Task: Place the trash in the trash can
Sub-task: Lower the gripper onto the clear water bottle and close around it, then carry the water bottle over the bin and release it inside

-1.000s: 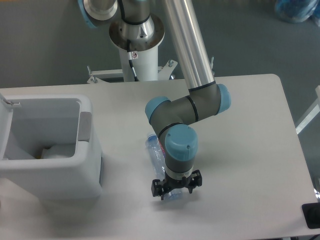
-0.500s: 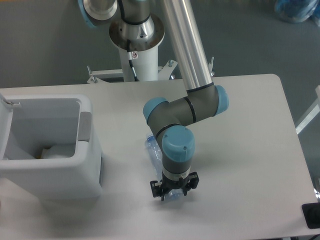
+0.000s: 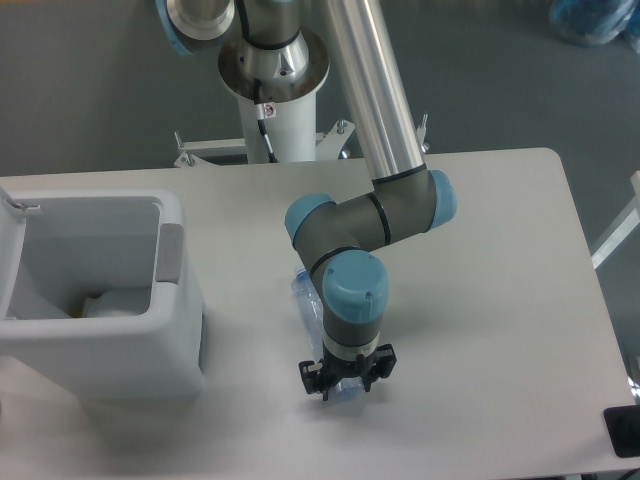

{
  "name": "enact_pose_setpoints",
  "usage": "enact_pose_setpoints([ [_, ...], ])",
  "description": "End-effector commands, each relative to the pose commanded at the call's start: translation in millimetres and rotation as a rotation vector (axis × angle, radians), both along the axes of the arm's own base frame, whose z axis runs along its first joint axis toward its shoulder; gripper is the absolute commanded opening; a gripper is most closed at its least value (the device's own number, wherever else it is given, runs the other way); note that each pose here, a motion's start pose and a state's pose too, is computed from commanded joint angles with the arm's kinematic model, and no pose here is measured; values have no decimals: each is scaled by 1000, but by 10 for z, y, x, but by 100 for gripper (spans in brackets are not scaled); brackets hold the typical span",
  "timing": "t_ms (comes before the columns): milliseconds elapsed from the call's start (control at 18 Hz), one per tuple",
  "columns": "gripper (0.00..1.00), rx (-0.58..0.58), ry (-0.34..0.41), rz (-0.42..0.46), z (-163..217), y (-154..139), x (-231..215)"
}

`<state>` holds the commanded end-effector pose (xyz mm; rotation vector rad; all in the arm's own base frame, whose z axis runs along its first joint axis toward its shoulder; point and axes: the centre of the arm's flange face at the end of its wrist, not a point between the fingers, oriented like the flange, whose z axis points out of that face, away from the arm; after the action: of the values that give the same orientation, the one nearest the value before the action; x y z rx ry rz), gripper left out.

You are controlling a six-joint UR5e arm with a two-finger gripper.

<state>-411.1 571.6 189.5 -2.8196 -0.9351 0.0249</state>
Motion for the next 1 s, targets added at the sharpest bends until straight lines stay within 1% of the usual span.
enact_pose_setpoints([
  [56,70,-1,-1,0,-10,0,0],
  [111,67,-1,1,0,0,-1,-1],
  [278,67,0,2,0,10,-1,-1],
  [444,67,17,22,-1,202,-8,19],
  [667,67,76,69,-2,716,-22,65],
  [778,67,131,127,-4,1237,-71,120],
  [889,67,179,179,-6,1659,-110,177],
  [944,67,234,225,-3,1987,-118,198],
  [1000,67,276,249,-5,2209,-123,223],
])
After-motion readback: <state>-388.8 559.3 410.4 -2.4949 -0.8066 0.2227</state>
